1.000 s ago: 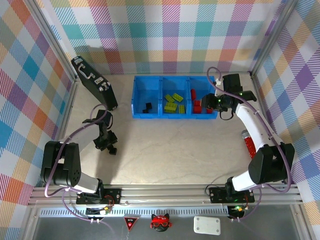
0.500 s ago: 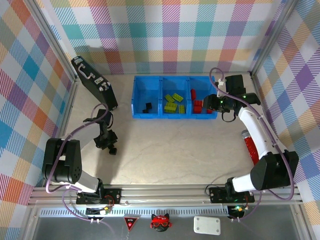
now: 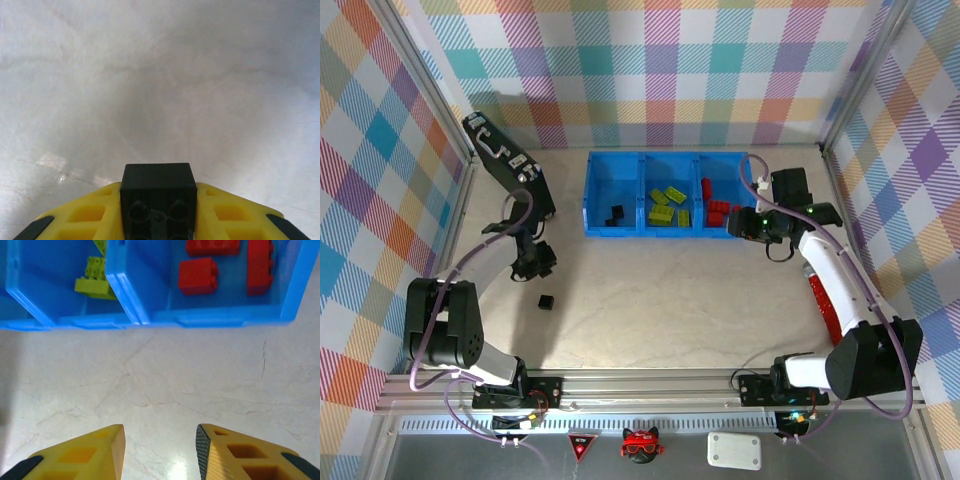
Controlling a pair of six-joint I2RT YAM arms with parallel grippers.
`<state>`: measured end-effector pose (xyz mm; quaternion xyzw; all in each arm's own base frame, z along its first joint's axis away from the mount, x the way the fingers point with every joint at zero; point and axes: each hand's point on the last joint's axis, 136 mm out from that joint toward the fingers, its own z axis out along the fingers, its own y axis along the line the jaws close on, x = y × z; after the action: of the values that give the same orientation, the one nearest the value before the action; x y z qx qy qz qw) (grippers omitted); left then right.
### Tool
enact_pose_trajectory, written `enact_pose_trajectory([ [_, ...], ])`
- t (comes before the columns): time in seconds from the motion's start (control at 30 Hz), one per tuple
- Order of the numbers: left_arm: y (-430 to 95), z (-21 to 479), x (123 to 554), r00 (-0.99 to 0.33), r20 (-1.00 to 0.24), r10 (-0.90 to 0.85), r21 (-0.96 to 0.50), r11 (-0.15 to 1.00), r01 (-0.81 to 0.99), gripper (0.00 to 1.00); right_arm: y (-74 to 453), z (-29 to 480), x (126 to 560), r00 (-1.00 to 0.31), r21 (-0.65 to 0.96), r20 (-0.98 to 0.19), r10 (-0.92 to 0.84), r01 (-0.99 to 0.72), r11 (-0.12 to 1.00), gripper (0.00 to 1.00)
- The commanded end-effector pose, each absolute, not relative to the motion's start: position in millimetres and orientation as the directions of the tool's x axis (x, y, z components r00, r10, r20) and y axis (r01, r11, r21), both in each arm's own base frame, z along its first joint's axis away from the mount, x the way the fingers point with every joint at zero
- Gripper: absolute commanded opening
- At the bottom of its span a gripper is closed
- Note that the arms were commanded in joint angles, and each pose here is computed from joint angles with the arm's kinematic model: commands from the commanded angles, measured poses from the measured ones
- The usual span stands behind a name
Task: Sort the legos into containers by color
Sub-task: Pick up the lego from the middle-left of the table, then place the lego in the container.
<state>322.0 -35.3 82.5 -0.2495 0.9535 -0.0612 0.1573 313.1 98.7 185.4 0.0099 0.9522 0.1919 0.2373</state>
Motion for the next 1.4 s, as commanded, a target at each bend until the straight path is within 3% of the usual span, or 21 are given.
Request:
enact_pose_trajectory([
  [0.0, -48, 109, 328, -0.838, -0.306, -0.452, -0.222, 0.89, -0.399, 0.32, 94, 183, 305, -0.886, 0.36, -0.448, 0.117, -0.059, 0.931, 0.44],
  [0.63, -151, 181, 407, -0.849, -0.481, -0.221, -0.201, 0.97, -0.138, 0.32, 91, 173, 298, -0.889, 0.344, -0.447, 0.102, -0.065, 0.937, 0.43],
  [0.9, -188, 166, 444, -0.853, -0.505, -0.132, -0.129, 0.989, -0.077, 0.31, 91, 175, 298, -0.886, 0.342, -0.452, 0.102, -0.067, 0.937, 0.43],
  [1.37, -186, 118, 476, -0.89, -0.45, -0.067, 0.017, 0.996, -0.083, 0.31, 89, 175, 295, -0.887, 0.332, -0.452, 0.096, -0.068, 0.941, 0.43],
])
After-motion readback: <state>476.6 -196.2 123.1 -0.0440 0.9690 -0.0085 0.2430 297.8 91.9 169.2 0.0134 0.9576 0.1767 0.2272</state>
